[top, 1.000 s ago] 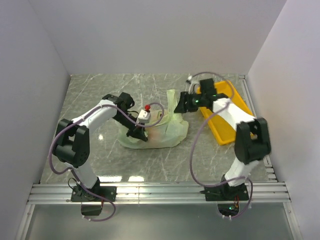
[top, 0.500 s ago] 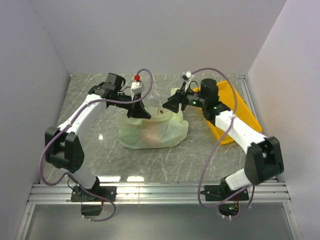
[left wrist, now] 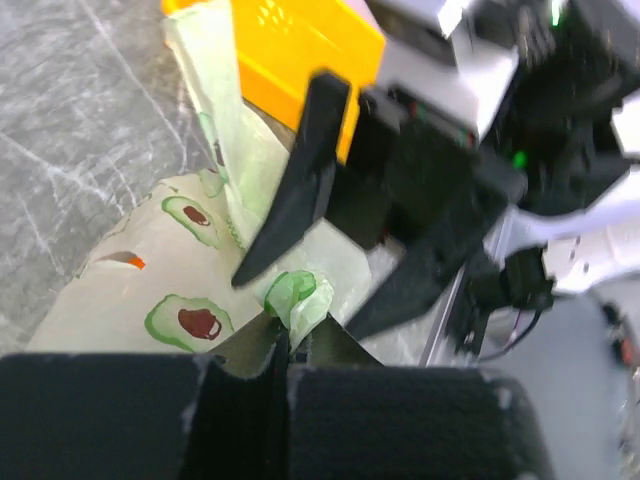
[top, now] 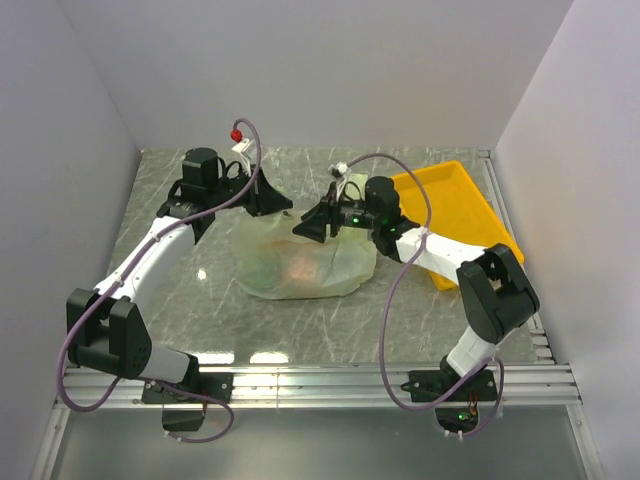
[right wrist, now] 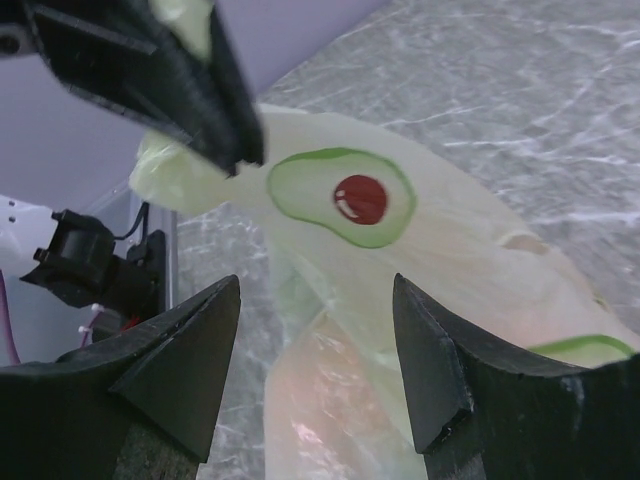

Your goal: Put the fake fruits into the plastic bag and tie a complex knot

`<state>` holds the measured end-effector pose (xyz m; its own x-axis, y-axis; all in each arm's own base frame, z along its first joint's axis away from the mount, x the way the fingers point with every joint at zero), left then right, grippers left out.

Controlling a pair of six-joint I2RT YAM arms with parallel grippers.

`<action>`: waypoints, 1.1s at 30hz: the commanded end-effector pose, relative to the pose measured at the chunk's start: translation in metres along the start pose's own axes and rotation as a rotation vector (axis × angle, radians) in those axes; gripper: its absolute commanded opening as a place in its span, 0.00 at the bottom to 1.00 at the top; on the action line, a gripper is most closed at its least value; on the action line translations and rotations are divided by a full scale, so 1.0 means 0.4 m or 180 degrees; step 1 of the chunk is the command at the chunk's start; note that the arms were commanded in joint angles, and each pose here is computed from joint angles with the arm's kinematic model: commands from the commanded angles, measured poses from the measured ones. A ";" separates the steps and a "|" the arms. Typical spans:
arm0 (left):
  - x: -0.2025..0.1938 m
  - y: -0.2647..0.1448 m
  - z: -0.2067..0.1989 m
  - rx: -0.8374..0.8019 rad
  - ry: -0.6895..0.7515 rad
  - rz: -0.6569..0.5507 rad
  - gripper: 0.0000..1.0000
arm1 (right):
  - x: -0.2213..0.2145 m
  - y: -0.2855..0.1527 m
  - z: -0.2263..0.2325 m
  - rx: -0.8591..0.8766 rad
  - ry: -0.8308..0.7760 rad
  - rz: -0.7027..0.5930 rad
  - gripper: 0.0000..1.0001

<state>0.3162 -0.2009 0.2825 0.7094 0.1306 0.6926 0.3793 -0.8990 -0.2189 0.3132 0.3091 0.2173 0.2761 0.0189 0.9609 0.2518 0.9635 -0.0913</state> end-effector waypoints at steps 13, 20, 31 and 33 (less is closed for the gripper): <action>0.079 -0.006 -0.003 0.0134 -0.0519 -0.0591 0.03 | -0.158 0.077 -0.043 -0.0170 -0.0282 0.0691 0.33; 0.158 -0.047 0.054 0.0792 -0.0783 -0.1286 0.29 | -0.199 0.053 -0.013 -0.0062 -0.0369 0.0949 0.00; 0.059 -0.240 -0.047 0.0363 0.0651 -0.0397 0.99 | -0.168 0.048 0.000 0.0079 -0.0597 0.0959 0.00; -0.003 -0.257 -0.036 0.0333 0.0831 -0.0055 0.99 | -0.165 0.048 0.000 0.0107 -0.0609 0.0961 0.00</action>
<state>0.3062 -0.1098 0.3225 0.5425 0.2419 0.8045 0.6436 -0.7351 -0.2130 0.2966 0.3211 0.1173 0.2558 0.3843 0.8871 0.1546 0.8895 -0.4299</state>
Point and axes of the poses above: each gripper's point midway between its finger pads, its own y axis out along the fingers, its own z axis along the line the jaws close on, x = y × z, the point moved 4 cm from there along -y, back along the fingers, and after that the axes turned 12 degrees about -y, right-handed, at the moved point
